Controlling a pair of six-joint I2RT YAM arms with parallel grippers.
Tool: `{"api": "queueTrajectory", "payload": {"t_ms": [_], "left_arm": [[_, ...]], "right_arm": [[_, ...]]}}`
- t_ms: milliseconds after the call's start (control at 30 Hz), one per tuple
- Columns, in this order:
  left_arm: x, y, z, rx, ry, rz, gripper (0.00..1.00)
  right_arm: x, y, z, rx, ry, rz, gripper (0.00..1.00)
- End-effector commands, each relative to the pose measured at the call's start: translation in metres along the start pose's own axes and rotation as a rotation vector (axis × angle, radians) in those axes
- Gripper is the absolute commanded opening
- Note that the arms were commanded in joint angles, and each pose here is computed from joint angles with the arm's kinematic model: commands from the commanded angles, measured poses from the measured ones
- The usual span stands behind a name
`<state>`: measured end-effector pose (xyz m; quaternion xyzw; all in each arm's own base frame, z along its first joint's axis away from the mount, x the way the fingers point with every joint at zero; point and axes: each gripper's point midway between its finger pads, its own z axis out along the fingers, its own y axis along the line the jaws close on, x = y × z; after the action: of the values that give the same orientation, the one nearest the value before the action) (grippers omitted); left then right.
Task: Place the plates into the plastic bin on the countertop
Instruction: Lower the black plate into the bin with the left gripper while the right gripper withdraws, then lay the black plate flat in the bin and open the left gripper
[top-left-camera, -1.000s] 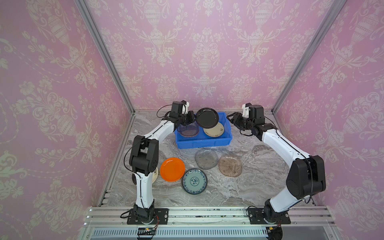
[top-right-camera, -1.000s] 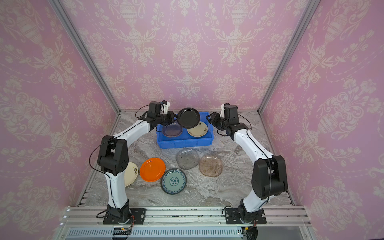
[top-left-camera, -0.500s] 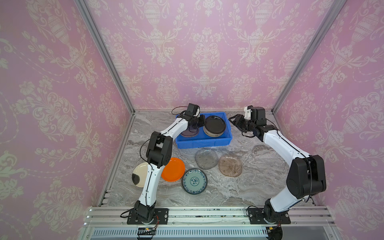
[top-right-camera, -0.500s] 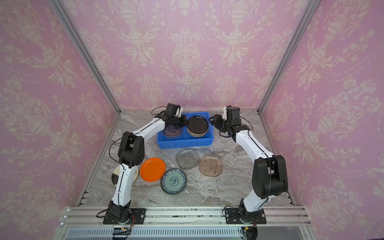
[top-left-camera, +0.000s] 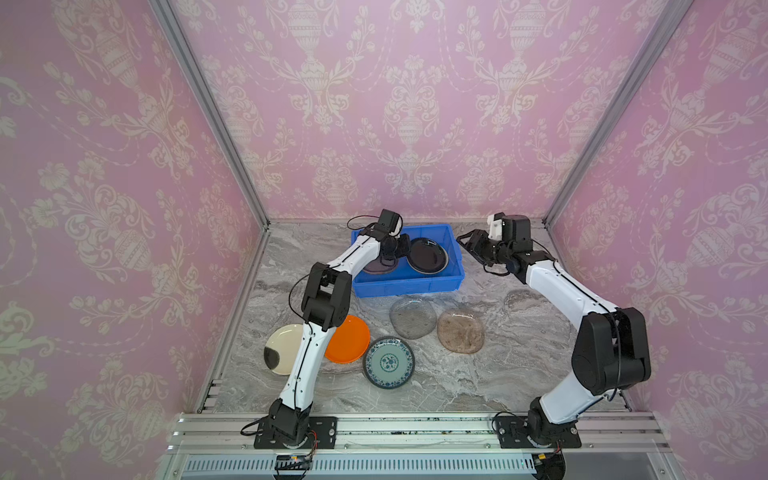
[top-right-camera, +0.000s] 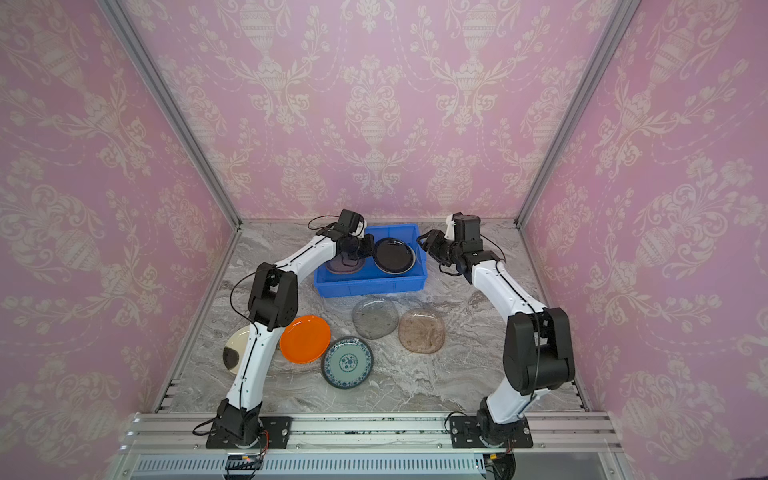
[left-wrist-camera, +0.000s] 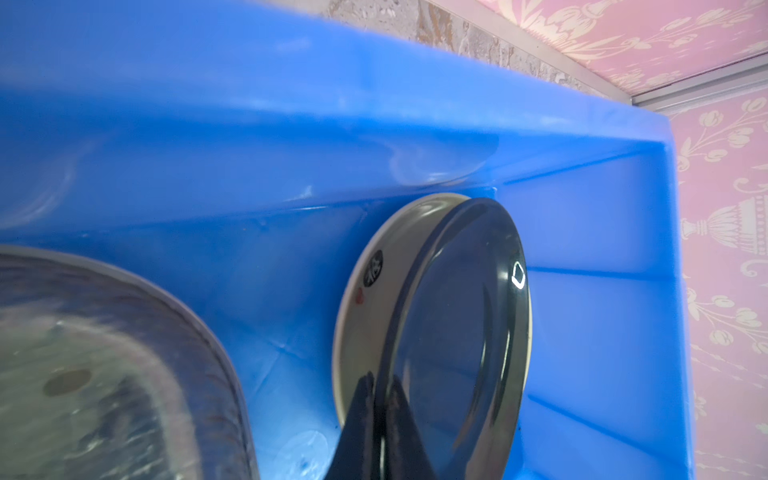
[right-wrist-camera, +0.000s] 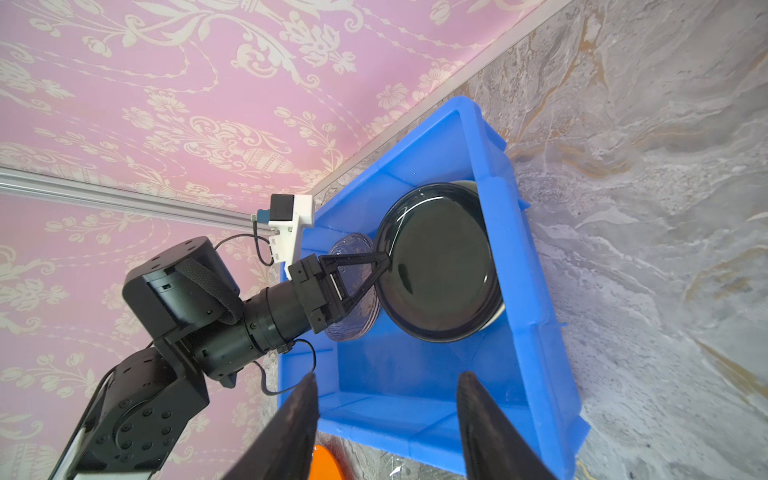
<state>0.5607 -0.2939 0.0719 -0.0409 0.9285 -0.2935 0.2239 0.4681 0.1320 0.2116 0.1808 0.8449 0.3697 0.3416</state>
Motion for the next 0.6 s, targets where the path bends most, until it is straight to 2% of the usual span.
{"api": "queueTrajectory", "payload": {"t_ms": [0, 300, 400, 567], "left_arm": [[-0.003, -0.004, 0.002, 0.007, 0.003, 0.009, 0.0], [-0.001, -0.006, 0.014, 0.024, 0.03, -0.006, 0.0], [0.001, -0.006, 0.016, 0.015, 0.042, -0.003, 0.21], [-0.003, -0.006, 0.008, -0.023, 0.019, 0.038, 0.35]], "right_arm": [[0.002, -0.004, 0.004, -0.013, 0.01, 0.015, 0.56], [0.006, -0.006, 0.006, -0.016, 0.025, 0.022, 0.56], [0.006, -0.005, 0.005, -0.018, 0.024, 0.022, 0.56], [0.004, -0.003, 0.004, -0.027, 0.017, 0.017, 0.55]]}}
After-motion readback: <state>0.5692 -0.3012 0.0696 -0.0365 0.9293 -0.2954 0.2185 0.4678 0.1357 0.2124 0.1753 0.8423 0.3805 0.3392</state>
